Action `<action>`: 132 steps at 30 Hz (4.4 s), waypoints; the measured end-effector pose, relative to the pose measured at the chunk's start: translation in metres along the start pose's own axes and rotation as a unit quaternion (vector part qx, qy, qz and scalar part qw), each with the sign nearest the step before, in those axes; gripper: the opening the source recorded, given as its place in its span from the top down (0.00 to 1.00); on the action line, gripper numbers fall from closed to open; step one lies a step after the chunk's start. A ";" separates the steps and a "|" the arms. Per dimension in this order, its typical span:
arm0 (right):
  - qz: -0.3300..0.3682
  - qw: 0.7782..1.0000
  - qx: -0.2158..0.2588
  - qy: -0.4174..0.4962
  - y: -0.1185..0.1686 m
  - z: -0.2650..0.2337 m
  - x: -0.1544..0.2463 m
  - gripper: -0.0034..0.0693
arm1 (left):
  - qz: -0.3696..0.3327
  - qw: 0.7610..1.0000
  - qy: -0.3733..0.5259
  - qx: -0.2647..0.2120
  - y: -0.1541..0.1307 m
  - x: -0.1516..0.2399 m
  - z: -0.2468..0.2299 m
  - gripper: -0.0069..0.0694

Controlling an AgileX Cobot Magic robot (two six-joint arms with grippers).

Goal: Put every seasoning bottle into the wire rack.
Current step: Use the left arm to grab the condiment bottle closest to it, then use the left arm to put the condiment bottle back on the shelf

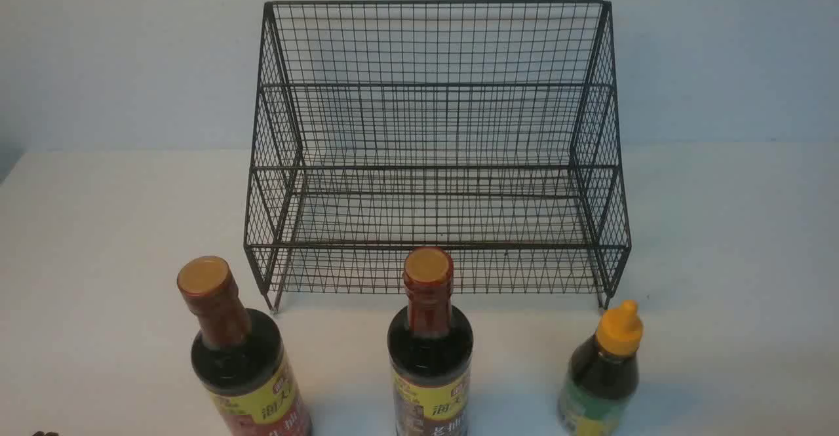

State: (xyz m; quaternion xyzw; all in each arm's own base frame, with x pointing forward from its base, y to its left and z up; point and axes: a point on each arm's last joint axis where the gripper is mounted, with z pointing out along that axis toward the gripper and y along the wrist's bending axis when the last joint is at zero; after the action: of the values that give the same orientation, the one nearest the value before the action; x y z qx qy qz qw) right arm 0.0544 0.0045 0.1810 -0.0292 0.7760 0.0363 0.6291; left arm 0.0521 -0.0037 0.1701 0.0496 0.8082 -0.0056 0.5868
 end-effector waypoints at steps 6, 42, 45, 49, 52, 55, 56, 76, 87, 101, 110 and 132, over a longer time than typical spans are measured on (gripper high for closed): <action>0.000 1.000 0.000 0.000 0.000 0.000 0.000 0.97 | 0.000 1.000 0.000 0.000 0.000 0.000 0.000 0.92; 0.000 1.000 0.000 0.000 0.000 0.000 0.000 0.97 | -0.168 0.946 -0.165 0.221 -0.028 -0.133 -0.059 0.89; 0.000 1.000 0.000 0.000 0.000 0.000 0.000 0.97 | -0.115 0.959 -0.140 0.219 -0.029 -0.144 -0.048 0.84; 0.000 1.000 0.000 0.000 0.000 0.000 0.000 0.97 | -0.039 0.970 -0.047 0.234 -0.034 -0.141 -0.010 0.66; 0.000 1.000 0.000 0.000 0.000 0.000 0.000 0.97 | 0.001 0.971 -0.006 0.239 -0.035 -0.137 0.011 0.49; 0.000 1.000 0.000 0.000 0.000 0.000 0.000 0.97 | 0.020 0.970 0.019 0.242 -0.036 -0.134 0.025 0.30; 0.000 1.000 0.000 0.000 0.000 0.000 0.000 0.97 | 0.021 0.969 0.027 0.245 -0.036 -0.133 0.030 0.23; 0.000 1.000 0.000 0.000 0.000 0.000 0.000 0.97 | -0.021 0.969 0.028 0.246 -0.036 -0.135 0.086 0.56; 0.000 1.000 0.000 0.000 0.000 0.000 0.000 0.97 | 0.033 0.955 -0.061 0.288 -0.038 -0.247 0.072 0.56; 0.000 1.000 0.000 0.000 0.000 0.000 0.000 0.97 | 0.030 0.950 -0.069 0.302 -0.037 -0.327 0.164 0.56; 0.000 1.000 0.000 0.000 0.000 0.000 0.000 0.97 | 0.016 0.953 -0.001 0.303 -0.038 -0.294 0.221 0.56; 0.000 1.000 0.000 0.000 0.000 0.000 0.000 0.97 | 0.074 0.910 0.124 0.388 -0.048 -0.254 0.238 0.56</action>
State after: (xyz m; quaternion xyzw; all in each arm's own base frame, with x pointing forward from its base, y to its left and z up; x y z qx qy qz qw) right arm 0.0544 0.0045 0.1810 -0.0292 0.7760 0.0363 0.6291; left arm 0.3513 -0.0866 0.3344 0.3330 0.8028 -0.2689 0.4152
